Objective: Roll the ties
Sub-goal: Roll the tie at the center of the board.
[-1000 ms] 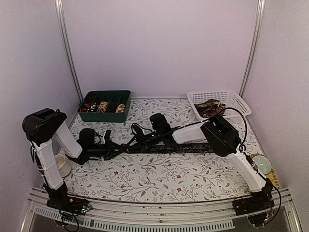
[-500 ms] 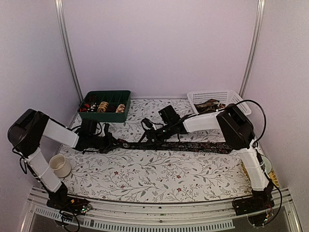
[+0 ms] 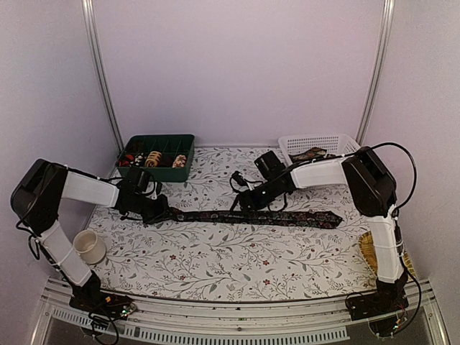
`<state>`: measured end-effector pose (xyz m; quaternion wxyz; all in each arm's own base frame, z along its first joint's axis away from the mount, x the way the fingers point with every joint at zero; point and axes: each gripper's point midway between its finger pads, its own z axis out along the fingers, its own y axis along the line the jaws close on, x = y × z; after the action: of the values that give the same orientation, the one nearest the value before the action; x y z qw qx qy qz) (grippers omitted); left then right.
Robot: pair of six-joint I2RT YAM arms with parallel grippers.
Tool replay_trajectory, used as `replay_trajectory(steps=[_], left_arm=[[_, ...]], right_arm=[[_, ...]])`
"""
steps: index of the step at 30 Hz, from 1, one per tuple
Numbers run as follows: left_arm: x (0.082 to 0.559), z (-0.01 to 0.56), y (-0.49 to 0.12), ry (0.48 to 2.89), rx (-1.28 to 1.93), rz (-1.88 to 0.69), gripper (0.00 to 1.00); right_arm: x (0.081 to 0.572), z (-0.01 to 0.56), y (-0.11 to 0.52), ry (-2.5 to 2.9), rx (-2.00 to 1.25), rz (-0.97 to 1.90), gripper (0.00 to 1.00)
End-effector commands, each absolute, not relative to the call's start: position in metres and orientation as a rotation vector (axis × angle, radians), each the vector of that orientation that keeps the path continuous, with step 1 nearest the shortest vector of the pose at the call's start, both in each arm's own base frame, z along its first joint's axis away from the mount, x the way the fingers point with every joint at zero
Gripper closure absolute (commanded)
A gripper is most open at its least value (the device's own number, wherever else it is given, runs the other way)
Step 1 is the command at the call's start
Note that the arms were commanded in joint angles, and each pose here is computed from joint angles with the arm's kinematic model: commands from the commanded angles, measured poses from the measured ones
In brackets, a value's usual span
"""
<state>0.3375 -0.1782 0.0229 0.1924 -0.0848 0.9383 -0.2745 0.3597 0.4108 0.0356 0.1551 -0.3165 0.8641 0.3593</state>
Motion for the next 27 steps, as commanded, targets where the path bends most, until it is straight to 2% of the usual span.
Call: replay_trajectory(steps=[1, 11, 17, 23, 27], left_arm=[[0.338, 0.027, -0.169, 2.664, -0.212, -0.593, 1.0], [0.336, 0.031, -0.176, 2.672, -0.155, -0.429, 1.0], [0.332, 0.04, -0.182, 2.656, -0.11, -0.339, 1.0], [0.332, 0.05, -0.193, 2.635, -0.047, -0.405, 1.0], [0.334, 0.048, -0.192, 2.652, -0.038, -0.409, 1.0]], right_arm=[[0.34, 0.045, 0.391, 2.513, -0.942, 0.95, 0.34], [0.28, 0.031, 0.395, 2.576, -1.041, 0.95, 0.37], [0.253, 0.027, 0.383, 2.683, -0.89, 0.882, 0.39], [0.262, 0.031, 0.36, 2.7, -0.711, 0.675, 0.39], [0.274, 0.034, 0.353, 2.669, -0.703, 0.58, 0.38]])
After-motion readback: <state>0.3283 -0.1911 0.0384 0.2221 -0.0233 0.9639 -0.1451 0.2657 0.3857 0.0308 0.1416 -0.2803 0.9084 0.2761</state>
